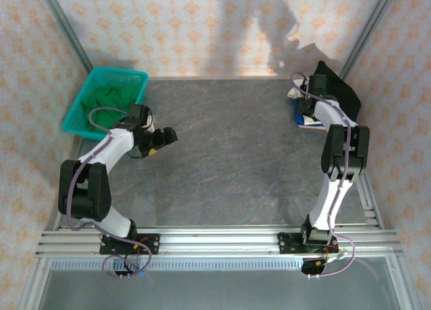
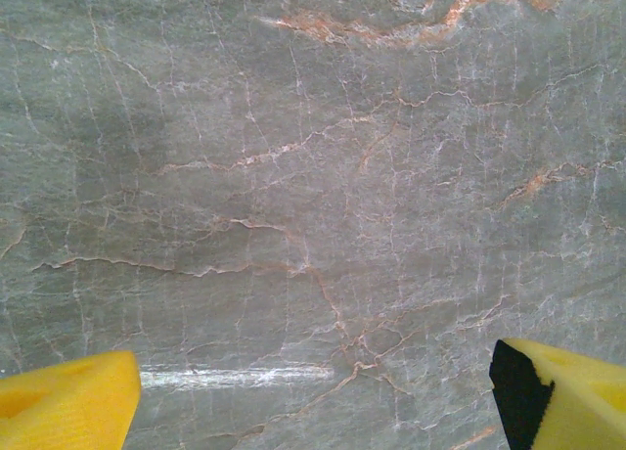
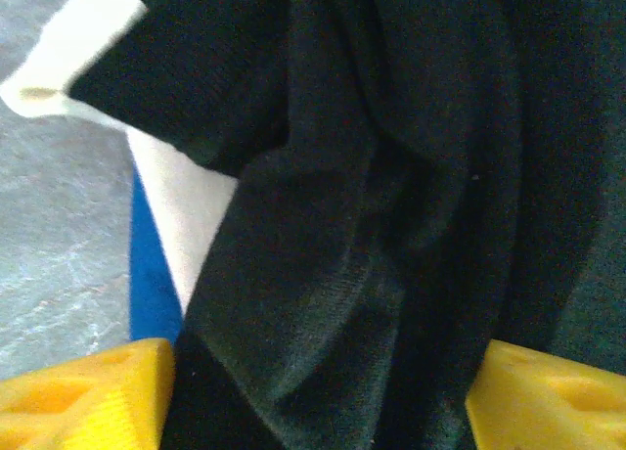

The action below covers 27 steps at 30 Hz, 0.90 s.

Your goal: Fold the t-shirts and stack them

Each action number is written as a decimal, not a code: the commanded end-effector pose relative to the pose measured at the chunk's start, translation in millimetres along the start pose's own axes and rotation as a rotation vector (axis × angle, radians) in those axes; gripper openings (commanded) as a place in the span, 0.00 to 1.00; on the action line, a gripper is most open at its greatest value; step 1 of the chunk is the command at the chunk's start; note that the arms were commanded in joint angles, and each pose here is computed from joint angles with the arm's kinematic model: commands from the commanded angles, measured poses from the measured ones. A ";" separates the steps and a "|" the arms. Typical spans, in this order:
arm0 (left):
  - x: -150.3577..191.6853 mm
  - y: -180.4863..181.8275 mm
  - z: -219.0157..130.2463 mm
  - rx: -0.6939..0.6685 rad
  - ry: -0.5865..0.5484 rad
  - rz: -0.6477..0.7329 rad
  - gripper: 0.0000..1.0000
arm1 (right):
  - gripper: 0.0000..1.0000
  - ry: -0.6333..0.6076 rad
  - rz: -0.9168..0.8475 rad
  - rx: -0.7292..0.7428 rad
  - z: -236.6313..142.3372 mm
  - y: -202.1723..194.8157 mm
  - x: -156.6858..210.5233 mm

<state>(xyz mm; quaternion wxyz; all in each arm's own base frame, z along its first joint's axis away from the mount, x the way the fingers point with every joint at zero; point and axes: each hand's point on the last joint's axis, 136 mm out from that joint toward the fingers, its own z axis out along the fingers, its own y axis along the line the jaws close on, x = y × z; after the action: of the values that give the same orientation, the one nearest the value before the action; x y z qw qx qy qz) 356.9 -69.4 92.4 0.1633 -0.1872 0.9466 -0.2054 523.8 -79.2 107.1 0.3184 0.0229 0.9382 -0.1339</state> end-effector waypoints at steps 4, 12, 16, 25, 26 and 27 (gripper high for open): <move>2.3 3.2 -2.5 -0.013 0.008 0.021 0.93 | 0.34 0.086 -0.059 0.125 -17.7 -24.7 4.8; 1.3 1.5 -3.7 -0.008 0.007 0.028 0.94 | 0.00 0.063 -0.201 0.166 -55.8 -41.1 -1.2; 2.4 0.7 -4.1 -0.004 0.010 0.030 0.93 | 0.00 0.026 -0.288 0.045 -71.3 -32.6 7.0; 3.7 0.8 -2.3 -0.001 0.020 0.029 0.93 | 0.20 0.173 -0.337 -0.150 -33.0 -22.4 50.0; 3.4 0.6 -3.1 -0.001 0.018 0.030 0.94 | 0.24 0.170 -0.329 -0.155 -32.2 -21.3 46.2; 3.8 1.1 -2.9 -0.003 0.018 0.032 0.94 | 0.31 0.160 -0.319 -0.171 -35.3 -20.1 40.6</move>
<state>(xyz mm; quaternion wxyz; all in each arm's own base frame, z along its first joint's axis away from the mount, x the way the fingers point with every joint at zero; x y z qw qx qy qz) 356.8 -69.4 92.4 0.1649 -0.1783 0.9483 -0.2040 469.3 -101.8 115.5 0.2353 -0.1245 0.9549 -0.1314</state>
